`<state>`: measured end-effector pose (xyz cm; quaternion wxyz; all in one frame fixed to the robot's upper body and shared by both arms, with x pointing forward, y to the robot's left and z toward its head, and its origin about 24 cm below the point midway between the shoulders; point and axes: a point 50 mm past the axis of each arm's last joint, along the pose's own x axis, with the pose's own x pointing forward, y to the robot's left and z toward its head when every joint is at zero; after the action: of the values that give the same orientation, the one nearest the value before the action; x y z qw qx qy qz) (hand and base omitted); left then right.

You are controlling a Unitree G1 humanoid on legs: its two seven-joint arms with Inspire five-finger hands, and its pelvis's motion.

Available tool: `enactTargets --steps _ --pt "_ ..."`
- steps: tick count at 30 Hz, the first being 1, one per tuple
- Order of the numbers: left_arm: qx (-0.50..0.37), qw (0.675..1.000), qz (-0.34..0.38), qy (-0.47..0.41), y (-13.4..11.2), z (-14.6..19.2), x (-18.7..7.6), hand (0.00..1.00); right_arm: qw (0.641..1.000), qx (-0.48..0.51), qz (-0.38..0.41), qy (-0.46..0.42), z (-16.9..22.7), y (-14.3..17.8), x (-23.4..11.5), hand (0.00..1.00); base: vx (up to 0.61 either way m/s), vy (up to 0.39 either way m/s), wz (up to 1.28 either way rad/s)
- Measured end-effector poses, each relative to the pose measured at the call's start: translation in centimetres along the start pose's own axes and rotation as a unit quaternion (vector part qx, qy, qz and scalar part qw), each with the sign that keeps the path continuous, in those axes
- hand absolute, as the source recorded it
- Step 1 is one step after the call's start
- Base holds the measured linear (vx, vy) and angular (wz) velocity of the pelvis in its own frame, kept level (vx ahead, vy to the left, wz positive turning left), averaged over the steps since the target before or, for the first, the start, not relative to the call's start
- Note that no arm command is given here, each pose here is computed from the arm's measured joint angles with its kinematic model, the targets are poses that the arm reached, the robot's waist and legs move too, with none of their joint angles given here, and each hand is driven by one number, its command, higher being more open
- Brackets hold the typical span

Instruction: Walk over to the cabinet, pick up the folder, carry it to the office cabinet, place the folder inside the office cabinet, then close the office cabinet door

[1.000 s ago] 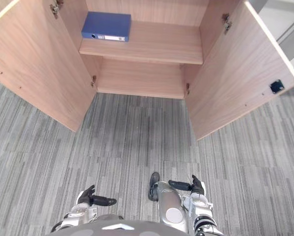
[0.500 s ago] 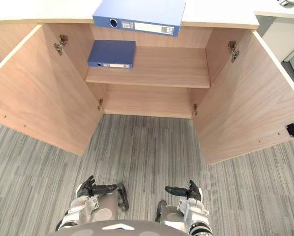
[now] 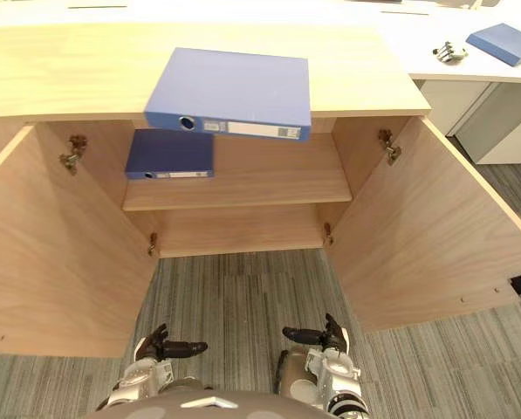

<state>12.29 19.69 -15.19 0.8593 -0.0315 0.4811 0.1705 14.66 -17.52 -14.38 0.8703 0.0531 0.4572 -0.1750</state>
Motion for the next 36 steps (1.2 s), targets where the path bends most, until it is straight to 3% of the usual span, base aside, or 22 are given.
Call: enactTargets --steps 6,12,24,36 --pt "-0.024 0.999 -0.022 0.010 -2.2 -0.1 -0.1 1.00 0.999 0.005 -0.038 0.032 -1.0 -2.8 0.3 1.00 0.29 -0.222 0.33" --pt "-0.054 0.998 -0.036 -0.015 -3.7 1.4 -0.2 1.00 0.999 0.005 -0.038 0.029 -1.5 -2.8 0.0 1.00 0.07 -0.105 0.33" --pt "-0.044 0.999 -0.023 0.005 -2.6 -0.1 -0.3 1.00 0.998 0.010 -0.043 0.048 -2.8 -3.1 -0.4 1.00 0.15 0.149 -0.25" --pt "0.016 0.999 -0.032 -0.003 -2.1 -0.2 -0.4 1.00 0.996 -0.005 -0.055 0.070 -3.7 -4.3 -0.4 1.00 0.03 -0.018 -0.03"
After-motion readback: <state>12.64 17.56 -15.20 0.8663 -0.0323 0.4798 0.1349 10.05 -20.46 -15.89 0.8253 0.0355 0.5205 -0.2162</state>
